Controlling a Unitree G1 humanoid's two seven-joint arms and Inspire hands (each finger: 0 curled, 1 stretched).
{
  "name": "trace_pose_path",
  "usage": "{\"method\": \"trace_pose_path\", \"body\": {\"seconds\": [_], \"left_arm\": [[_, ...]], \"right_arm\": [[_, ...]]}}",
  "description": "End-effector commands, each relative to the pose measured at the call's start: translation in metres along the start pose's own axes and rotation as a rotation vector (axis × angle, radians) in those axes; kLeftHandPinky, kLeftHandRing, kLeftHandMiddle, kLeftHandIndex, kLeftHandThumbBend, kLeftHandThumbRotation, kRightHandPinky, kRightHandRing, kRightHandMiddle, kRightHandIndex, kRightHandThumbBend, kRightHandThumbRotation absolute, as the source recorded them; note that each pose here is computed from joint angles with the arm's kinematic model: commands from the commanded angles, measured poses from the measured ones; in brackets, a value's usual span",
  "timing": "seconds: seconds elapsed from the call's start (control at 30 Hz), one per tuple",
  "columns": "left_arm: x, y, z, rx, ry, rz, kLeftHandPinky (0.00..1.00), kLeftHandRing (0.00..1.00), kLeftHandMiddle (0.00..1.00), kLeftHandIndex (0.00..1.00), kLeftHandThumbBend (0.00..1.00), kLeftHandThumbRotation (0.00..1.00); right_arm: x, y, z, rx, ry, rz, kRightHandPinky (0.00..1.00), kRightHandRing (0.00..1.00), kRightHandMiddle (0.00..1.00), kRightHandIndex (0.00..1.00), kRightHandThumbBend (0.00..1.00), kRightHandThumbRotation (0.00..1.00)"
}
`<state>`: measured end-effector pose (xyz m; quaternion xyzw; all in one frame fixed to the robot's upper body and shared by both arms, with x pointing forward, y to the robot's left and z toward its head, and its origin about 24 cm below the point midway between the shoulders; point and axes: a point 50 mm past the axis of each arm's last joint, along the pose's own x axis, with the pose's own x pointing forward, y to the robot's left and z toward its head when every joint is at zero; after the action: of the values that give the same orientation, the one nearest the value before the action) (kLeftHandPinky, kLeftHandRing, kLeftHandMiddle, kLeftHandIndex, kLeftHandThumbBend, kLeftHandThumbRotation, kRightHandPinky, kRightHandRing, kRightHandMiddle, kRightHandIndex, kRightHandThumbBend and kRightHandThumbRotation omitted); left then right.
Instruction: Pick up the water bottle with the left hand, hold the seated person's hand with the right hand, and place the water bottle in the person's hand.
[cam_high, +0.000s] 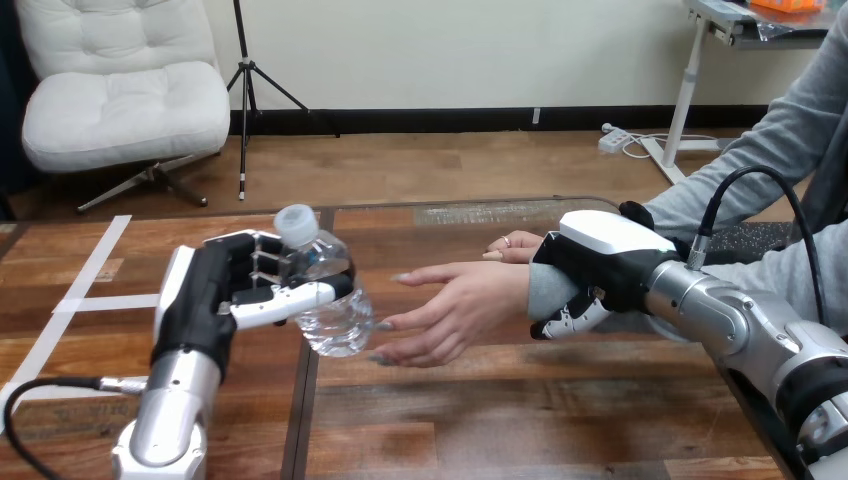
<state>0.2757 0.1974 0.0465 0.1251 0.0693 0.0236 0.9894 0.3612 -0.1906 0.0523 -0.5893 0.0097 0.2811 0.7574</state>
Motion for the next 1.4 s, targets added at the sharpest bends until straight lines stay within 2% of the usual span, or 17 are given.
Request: {"method": "trace_pose_path", "body": {"seconds": [0.0, 0.63, 1.37], "left_arm": [[0.024, -0.008, 0.069, -0.014, -0.298, -0.014, 0.28, 0.33, 0.38, 0.40, 0.74, 0.00], [0.031, -0.022, 0.074, -0.041, -0.285, -0.030, 0.29, 0.34, 0.39, 0.40, 0.72, 0.00], [0.037, -0.032, 0.081, -0.021, -0.334, -0.072, 0.30, 0.35, 0.40, 0.41, 0.69, 0.00]], "right_arm": [[0.012, -0.100, 0.056, -0.077, -0.212, -0.288, 0.18, 0.22, 0.28, 0.30, 0.49, 0.03], [0.012, -0.101, 0.059, -0.071, -0.229, -0.291, 0.18, 0.22, 0.28, 0.30, 0.48, 0.04], [0.012, -0.103, 0.060, -0.070, -0.221, -0.294, 0.17, 0.21, 0.27, 0.30, 0.49, 0.04]]}}
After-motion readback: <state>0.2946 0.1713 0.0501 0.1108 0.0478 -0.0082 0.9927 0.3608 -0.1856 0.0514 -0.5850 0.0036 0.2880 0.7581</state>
